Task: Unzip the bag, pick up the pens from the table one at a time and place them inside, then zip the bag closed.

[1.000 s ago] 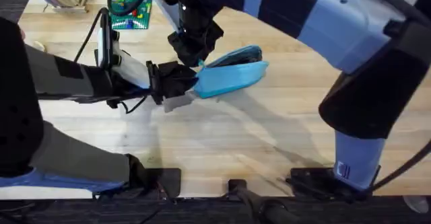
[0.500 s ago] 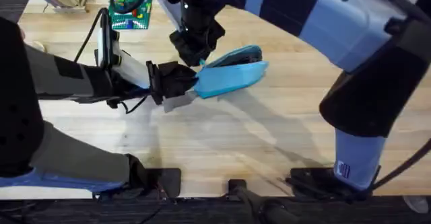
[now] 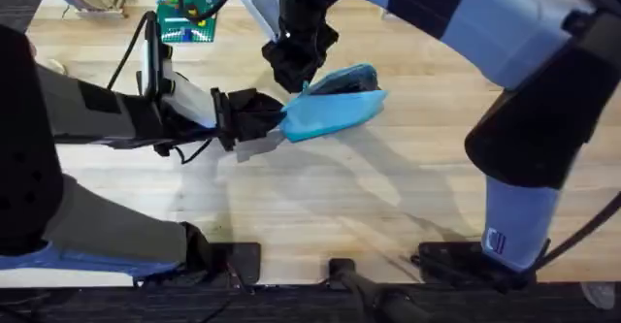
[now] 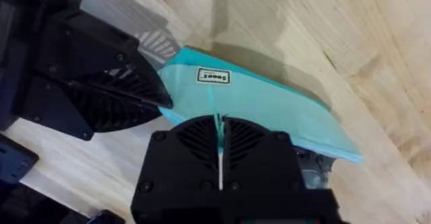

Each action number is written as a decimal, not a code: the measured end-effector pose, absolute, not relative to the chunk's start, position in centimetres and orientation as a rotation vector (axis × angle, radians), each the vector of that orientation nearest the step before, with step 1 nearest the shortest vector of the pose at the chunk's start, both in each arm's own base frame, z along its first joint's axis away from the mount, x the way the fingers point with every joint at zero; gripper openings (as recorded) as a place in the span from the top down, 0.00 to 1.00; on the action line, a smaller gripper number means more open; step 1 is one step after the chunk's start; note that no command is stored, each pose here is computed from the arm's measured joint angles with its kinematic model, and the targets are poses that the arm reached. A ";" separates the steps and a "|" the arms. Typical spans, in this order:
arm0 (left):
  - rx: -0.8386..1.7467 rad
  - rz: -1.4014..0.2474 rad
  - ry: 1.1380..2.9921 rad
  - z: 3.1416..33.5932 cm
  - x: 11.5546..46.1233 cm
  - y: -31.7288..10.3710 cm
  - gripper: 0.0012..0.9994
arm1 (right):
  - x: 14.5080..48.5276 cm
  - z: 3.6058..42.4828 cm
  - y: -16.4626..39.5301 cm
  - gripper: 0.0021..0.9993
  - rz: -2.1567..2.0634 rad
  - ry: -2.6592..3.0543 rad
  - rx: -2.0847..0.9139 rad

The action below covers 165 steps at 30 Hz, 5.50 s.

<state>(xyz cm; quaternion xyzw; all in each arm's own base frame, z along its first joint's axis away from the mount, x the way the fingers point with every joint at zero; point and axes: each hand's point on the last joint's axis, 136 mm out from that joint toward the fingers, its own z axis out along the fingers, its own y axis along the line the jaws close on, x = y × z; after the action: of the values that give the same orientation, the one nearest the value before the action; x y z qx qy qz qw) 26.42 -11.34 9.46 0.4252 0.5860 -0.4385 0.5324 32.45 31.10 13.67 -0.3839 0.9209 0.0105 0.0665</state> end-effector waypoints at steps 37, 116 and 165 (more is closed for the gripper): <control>1.016 -1.043 1.396 9.5 26.4 -11.3 0.96 | 37.9 13.6 22.5 0.97 0.033 2.877 -1.009; 1.018 -1.061 1.404 9.4 26.2 -11.7 0.96 | 46.8 9.8 1.4 0.97 -0.099 2.938 -0.297; 1.019 -1.060 1.404 9.4 26.2 -11.7 0.96 | 25.0 24.8 10.8 0.57 0.192 2.554 -0.649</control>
<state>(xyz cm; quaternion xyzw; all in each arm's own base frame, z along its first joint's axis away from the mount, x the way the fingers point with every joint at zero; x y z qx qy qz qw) 26.23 -11.66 9.36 0.4261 0.5871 -0.4432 0.5266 24.96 10.83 24.81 -0.2380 0.9367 0.0705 0.2470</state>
